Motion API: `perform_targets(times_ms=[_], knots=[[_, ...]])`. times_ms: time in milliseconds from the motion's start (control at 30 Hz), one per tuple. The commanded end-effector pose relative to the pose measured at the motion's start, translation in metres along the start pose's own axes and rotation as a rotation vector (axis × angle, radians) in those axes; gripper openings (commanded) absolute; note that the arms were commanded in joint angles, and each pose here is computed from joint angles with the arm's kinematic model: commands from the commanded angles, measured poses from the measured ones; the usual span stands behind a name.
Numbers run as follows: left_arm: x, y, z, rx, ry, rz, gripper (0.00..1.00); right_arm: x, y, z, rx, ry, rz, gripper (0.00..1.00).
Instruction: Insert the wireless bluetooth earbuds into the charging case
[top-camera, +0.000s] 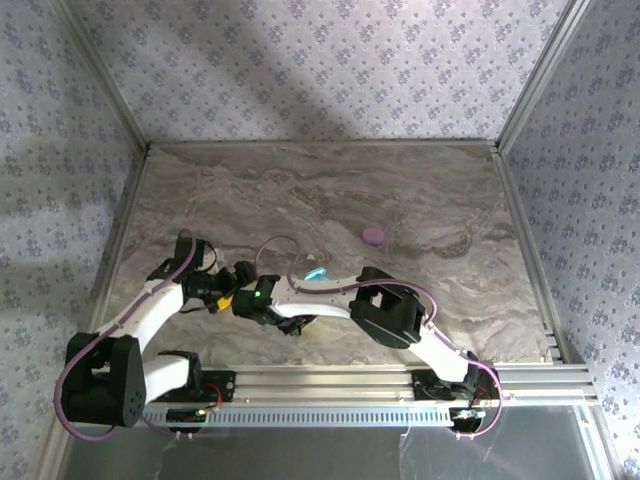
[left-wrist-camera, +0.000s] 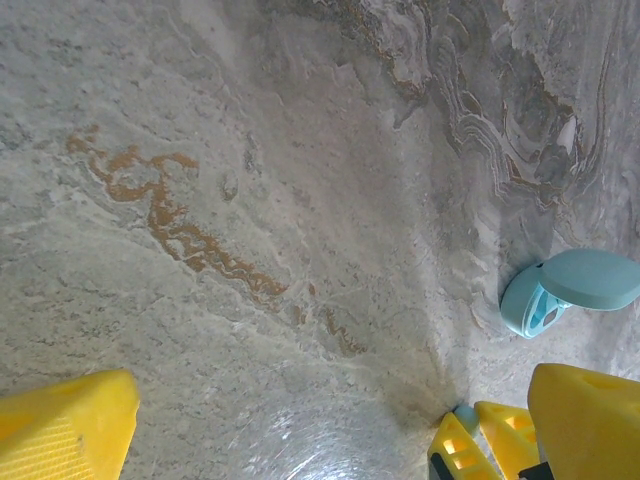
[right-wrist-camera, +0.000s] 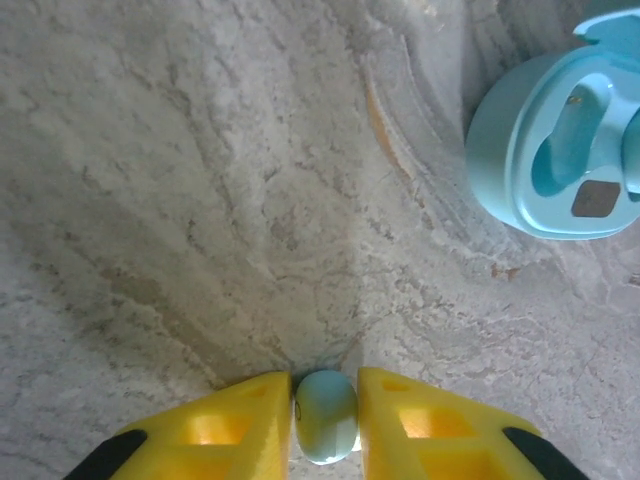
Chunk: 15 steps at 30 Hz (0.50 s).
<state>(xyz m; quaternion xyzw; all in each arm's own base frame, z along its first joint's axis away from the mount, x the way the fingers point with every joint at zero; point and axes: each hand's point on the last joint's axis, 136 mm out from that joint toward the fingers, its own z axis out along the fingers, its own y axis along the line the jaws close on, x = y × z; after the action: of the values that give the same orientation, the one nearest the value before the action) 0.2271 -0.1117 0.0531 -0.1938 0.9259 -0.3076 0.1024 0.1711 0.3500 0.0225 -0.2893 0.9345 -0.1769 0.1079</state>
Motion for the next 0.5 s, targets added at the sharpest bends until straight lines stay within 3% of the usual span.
perform_targets(times_ms=[0, 467], knots=[[0.001, -0.004, -0.001, 0.018, 0.011, 0.015, 1.00, 0.007, 0.001, 0.007, -0.005, 0.034, 0.006, 0.23], [0.007, -0.010, 0.001, 0.030, 0.026, 0.044, 1.00, -0.006, -0.016, -0.017, -0.090, -0.065, 0.095, 0.16]])
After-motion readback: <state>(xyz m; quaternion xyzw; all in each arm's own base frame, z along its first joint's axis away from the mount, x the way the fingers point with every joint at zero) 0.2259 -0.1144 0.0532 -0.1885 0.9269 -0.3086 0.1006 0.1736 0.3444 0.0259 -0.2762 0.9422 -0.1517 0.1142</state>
